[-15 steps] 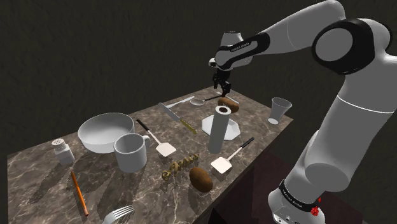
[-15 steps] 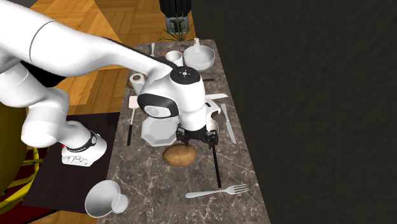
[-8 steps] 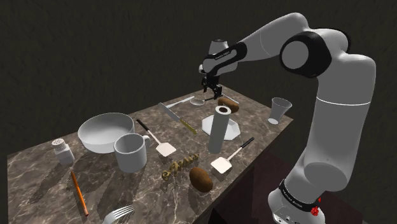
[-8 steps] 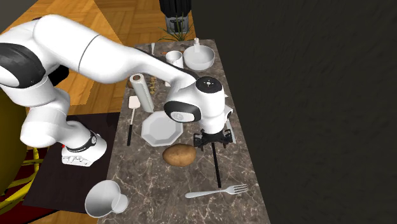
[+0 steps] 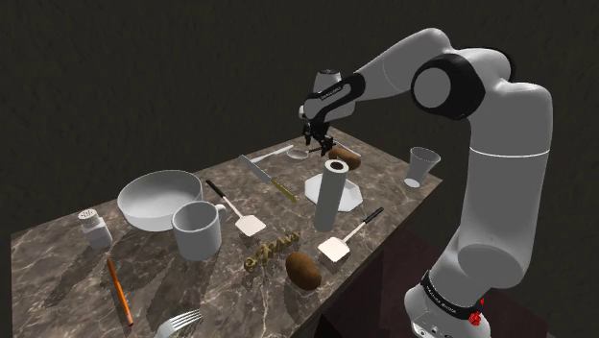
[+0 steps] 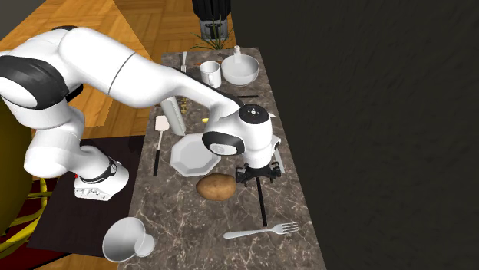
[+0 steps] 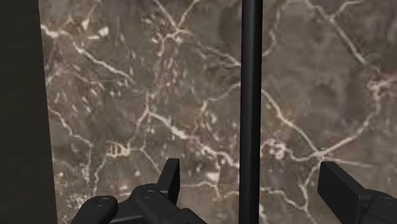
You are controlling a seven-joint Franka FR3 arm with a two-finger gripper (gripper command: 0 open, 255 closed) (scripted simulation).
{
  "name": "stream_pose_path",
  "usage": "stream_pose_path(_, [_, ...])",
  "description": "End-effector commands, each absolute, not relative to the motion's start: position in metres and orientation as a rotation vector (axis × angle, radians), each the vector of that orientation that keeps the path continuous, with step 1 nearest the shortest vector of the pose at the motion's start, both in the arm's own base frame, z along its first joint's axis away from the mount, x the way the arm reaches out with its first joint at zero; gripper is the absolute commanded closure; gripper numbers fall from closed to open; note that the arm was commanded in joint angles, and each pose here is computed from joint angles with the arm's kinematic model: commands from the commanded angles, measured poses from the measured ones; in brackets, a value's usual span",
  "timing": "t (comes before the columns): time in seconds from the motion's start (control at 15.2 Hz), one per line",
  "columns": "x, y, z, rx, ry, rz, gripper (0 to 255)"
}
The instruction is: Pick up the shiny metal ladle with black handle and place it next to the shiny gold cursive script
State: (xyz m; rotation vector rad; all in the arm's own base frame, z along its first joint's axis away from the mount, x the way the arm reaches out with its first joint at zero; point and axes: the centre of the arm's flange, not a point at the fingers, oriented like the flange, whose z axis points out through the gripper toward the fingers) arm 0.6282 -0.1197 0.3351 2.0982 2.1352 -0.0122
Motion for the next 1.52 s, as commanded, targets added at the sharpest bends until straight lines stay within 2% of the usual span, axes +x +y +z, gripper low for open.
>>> stream_pose_path(0.0, [0.628, -0.12, 0.333, 2.099, 2.136, -0.014, 0])
stream_pose_path(0.26, [0.628, -0.12, 0.333, 2.099, 2.136, -0.014, 0])
stream_pose_path(0.33, [0.628, -0.12, 0.333, 2.099, 2.136, -0.014, 255])
stream_pose_path(0.92, [0.628, -0.12, 0.333, 2.099, 2.136, -0.014, 255])
stream_pose_path(1.45, [0.628, -0.12, 0.375, 2.099, 2.136, -0.014, 255])
